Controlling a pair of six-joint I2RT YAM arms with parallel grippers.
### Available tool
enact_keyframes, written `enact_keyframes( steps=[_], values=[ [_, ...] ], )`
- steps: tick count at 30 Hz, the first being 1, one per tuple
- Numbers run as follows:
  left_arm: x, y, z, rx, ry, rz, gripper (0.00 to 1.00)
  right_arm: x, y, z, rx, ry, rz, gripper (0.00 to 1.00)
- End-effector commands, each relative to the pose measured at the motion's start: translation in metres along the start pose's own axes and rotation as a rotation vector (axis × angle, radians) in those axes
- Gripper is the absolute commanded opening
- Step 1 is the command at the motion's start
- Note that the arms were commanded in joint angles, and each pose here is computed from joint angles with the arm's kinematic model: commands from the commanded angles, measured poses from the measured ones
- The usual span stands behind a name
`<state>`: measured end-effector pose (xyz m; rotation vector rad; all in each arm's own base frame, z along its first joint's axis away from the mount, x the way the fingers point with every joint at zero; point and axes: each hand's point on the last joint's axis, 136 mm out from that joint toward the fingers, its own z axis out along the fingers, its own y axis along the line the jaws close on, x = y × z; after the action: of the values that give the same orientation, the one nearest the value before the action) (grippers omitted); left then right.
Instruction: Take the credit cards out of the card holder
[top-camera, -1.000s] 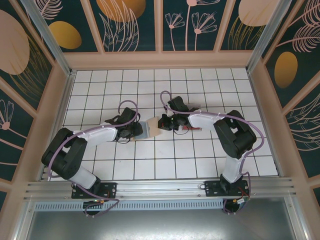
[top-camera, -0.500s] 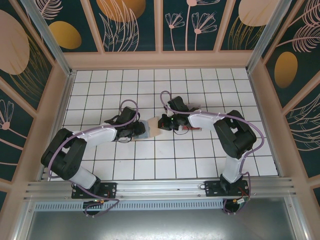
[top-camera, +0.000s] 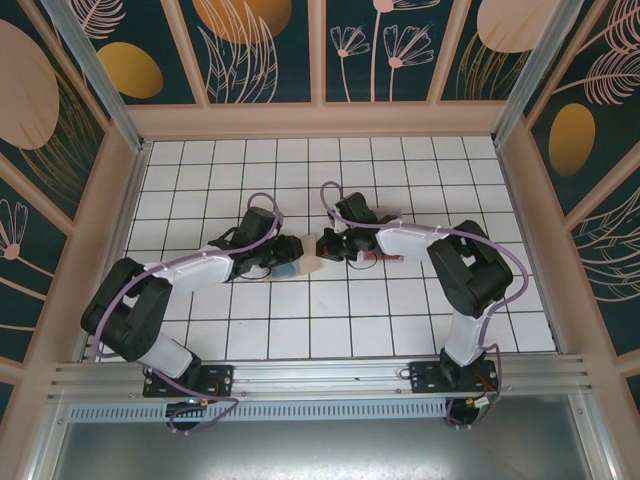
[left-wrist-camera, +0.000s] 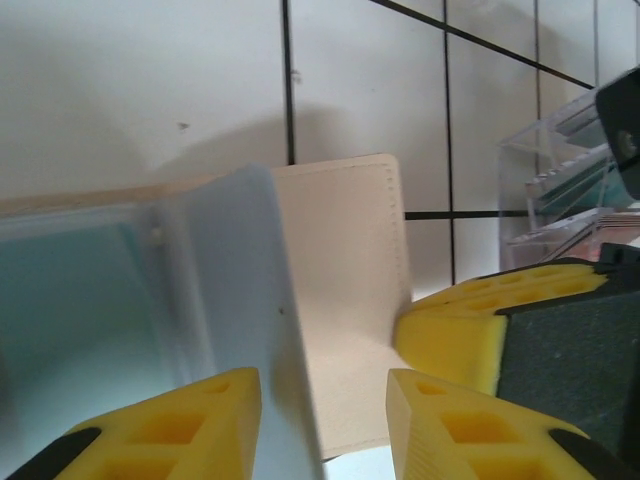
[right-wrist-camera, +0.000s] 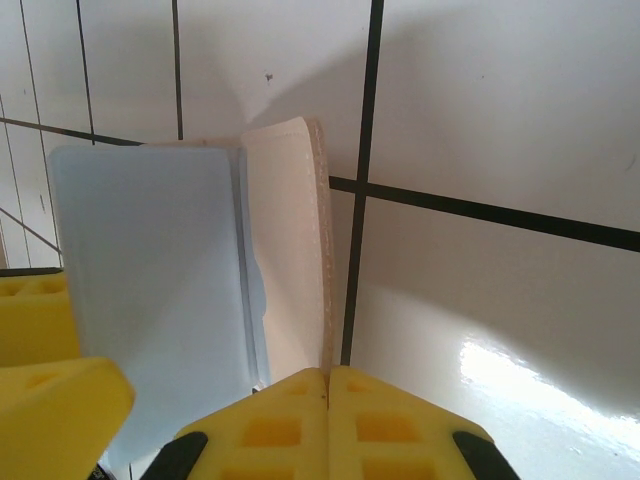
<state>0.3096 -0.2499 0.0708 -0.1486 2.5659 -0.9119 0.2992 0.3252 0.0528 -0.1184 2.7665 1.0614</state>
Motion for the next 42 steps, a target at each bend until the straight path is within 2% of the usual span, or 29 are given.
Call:
enact_keyframes(
  steps=[1, 4, 8, 11, 15, 17, 20, 42],
  values=[
    [-0.009, -0.032, 0.001, 0.131, 0.003, 0.029, 0.38, -0.001, 0.001, 0.001, 0.003, -0.007, 0.004, 0.0],
    [-0.007, -0.041, 0.0, 0.167, 0.019, 0.052, 0.37, -0.001, 0.001, 0.002, 0.004, -0.006, 0.007, 0.0],
    [-0.015, -0.027, -0.012, 0.074, -0.041, 0.044, 0.34, -0.001, 0.0, 0.003, 0.008, -0.004, 0.009, 0.0],
    [-0.018, 0.009, -0.021, -0.098, -0.086, 0.0, 0.3, 0.0, -0.001, 0.004, 0.009, 0.0, 0.012, 0.0],
    [-0.01, 0.055, -0.028, -0.264, -0.086, -0.054, 0.31, -0.001, 0.0, 0.004, 0.009, 0.0, 0.01, 0.0],
    [-0.006, 0.067, -0.029, -0.303, -0.077, -0.066, 0.36, -0.001, 0.0, 0.004, 0.009, 0.0, 0.008, 0.0],
    [-0.003, 0.077, -0.03, -0.344, -0.085, -0.076, 0.36, -0.001, 0.0, 0.005, 0.011, 0.0, 0.008, 0.0],
    [0.011, 0.084, -0.01, -0.333, -0.001, -0.069, 0.34, -0.003, 0.001, 0.007, 0.013, 0.006, 0.004, 0.0]
  ],
)
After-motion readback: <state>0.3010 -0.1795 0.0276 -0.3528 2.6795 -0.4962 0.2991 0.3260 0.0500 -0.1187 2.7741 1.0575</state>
